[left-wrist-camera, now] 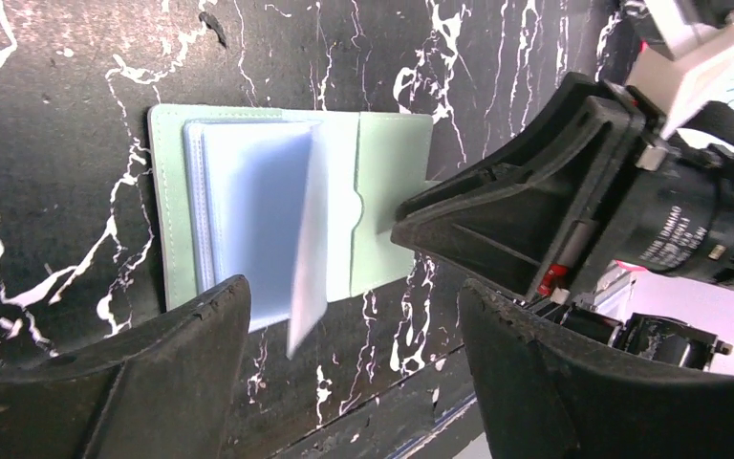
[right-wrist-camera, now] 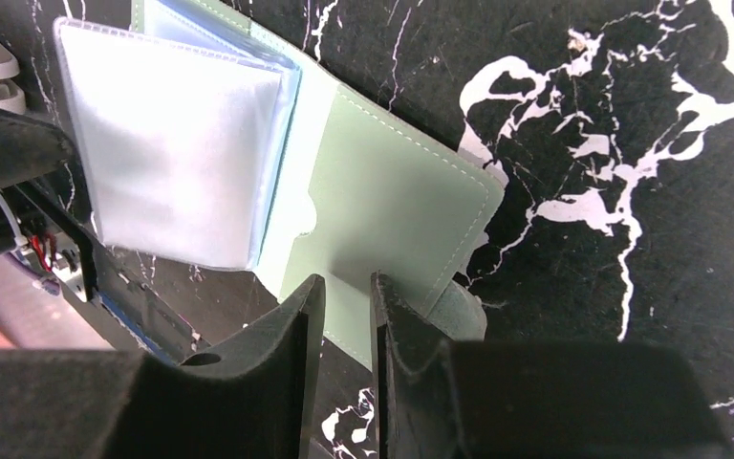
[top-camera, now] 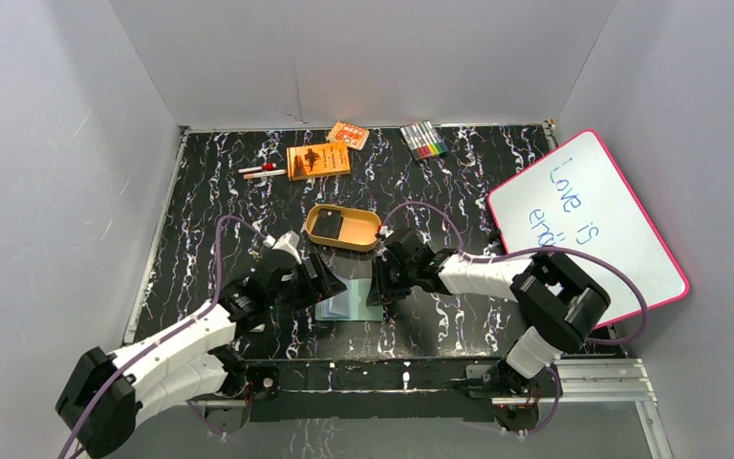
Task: Put the credit cards into the card holder
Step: Open the card holder at the center of the board.
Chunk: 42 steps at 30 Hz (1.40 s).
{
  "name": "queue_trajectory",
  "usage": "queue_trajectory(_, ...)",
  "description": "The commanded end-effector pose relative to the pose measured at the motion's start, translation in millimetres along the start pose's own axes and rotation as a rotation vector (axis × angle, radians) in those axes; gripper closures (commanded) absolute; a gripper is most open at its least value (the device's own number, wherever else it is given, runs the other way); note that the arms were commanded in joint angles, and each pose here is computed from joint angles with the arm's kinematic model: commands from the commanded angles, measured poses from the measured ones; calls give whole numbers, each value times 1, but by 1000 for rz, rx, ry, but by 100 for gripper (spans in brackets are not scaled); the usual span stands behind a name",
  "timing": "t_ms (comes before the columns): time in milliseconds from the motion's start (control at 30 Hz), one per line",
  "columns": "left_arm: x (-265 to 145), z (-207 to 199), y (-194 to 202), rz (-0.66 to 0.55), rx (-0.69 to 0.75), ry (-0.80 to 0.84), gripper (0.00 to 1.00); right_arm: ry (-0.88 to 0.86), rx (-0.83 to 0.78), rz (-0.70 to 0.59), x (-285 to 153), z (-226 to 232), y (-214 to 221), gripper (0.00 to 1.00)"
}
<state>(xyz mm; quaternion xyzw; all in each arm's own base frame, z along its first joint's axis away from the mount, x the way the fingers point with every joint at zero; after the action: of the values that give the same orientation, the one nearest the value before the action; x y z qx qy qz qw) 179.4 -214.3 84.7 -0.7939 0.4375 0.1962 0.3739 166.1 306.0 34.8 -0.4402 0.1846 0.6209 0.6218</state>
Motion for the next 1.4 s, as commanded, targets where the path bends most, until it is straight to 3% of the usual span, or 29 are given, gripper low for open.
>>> queue_trajectory(0,-18,-2,-12,-49,3,-18,22,116,23,30,12,-39,22,67)
queue_trajectory(567,1,21,-7,-34,7,-123,21,127,69,49,18,-62,45,69)
queue_trajectory(1200,18,24,12,61,16,-95,21,115,58,42,16,-58,39,69)
queue_trajectory(1367,24,11,16,92,21,-17,21,105,62,43,16,-57,39,69)
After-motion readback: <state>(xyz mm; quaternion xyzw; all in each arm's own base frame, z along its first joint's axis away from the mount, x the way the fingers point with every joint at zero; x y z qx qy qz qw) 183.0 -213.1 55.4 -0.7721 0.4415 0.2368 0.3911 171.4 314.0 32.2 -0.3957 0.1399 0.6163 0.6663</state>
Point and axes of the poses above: each gripper's point midway between its finger pads, its own x axis out along the fingers, its own z axis along the line the jaws close on, y = z × x, the point moved 1 cm from there along -x, back along the fingers, and after that the axes turned 2 degrees about x, right-handed, at the moved point
